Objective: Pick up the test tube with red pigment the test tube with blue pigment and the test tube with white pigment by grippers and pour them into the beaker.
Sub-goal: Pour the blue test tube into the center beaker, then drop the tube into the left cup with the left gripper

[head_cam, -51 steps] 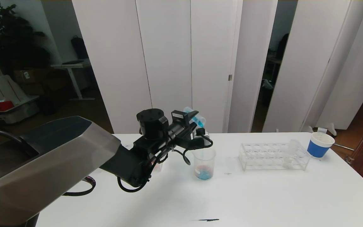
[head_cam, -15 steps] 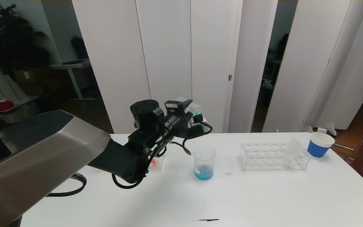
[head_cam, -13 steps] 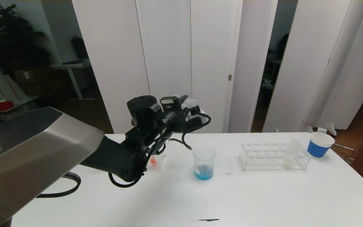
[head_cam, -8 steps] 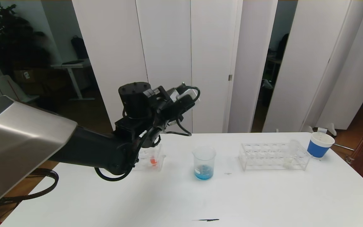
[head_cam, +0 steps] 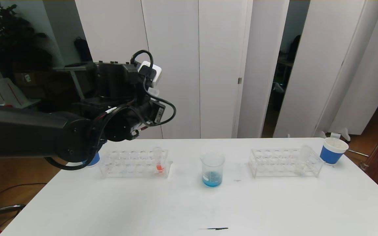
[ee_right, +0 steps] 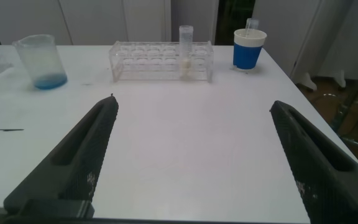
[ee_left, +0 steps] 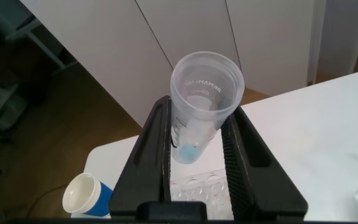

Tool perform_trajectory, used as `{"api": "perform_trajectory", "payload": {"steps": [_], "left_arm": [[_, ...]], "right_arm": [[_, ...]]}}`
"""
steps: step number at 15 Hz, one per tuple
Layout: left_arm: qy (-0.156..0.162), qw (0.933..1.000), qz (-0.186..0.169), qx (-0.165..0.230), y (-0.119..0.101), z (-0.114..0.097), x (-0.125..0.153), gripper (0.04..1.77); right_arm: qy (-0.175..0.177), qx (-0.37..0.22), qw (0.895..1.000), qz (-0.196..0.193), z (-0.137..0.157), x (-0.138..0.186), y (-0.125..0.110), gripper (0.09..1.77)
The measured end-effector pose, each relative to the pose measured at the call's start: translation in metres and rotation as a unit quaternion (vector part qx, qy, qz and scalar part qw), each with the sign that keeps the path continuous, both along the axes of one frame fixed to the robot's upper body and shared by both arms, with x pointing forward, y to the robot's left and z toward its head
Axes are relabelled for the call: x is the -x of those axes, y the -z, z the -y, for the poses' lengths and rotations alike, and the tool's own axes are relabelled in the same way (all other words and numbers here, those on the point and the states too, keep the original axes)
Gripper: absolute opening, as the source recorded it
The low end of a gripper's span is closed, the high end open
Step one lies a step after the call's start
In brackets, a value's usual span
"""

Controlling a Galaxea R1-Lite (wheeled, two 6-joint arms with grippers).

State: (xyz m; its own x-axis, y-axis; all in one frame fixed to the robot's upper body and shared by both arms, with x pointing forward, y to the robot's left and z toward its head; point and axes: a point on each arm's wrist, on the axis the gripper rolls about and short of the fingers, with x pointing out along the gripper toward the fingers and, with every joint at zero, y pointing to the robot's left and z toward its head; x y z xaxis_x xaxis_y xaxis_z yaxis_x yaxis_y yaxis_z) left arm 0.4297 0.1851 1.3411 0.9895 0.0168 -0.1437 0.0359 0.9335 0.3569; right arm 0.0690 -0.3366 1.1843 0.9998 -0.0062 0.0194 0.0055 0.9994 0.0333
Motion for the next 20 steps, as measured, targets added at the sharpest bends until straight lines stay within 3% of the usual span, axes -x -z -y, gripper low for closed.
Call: {"api": "perform_trajectory", "payload": {"steps": [2, 4, 6, 8, 14, 18, 20], "left_arm": [[-0.029, 0.9976, -0.044, 0.045, 0.004, -0.016, 0.004, 0.58], [-0.050, 0.9908, -0.085, 0.093, 0.008, -0.031, 0.009, 0.58], [-0.048, 0.9826, -0.106, 0.145, 0.011, -0.046, 0.014, 0.58], [-0.051, 0.9769, -0.125, 0.166, 0.021, -0.060, 0.021, 0.58], [-0.081, 0.9729, -0.115, 0.184, 0.035, -0.095, 0.033, 0.58], [-0.096, 0.9717, -0.101, 0.191, 0.029, -0.117, 0.028, 0.58], [-0.106, 0.9717, -0.074, 0.198, 0.022, -0.133, 0.020, 0.58]], "right_arm": [[0.000, 0.000, 1.000, 0.000, 0.000, 0.000, 0.000, 1.75], [0.000, 0.000, 1.000, 0.000, 0.000, 0.000, 0.000, 1.75], [0.000, 0.000, 1.000, 0.000, 0.000, 0.000, 0.000, 1.75], [0.000, 0.000, 1.000, 0.000, 0.000, 0.000, 0.000, 1.75], [0.000, 0.000, 1.000, 0.000, 0.000, 0.000, 0.000, 1.75], [0.000, 0.000, 1.000, 0.000, 0.000, 0.000, 0.000, 1.75], [0.000, 0.000, 1.000, 0.000, 0.000, 0.000, 0.000, 1.75]]}}
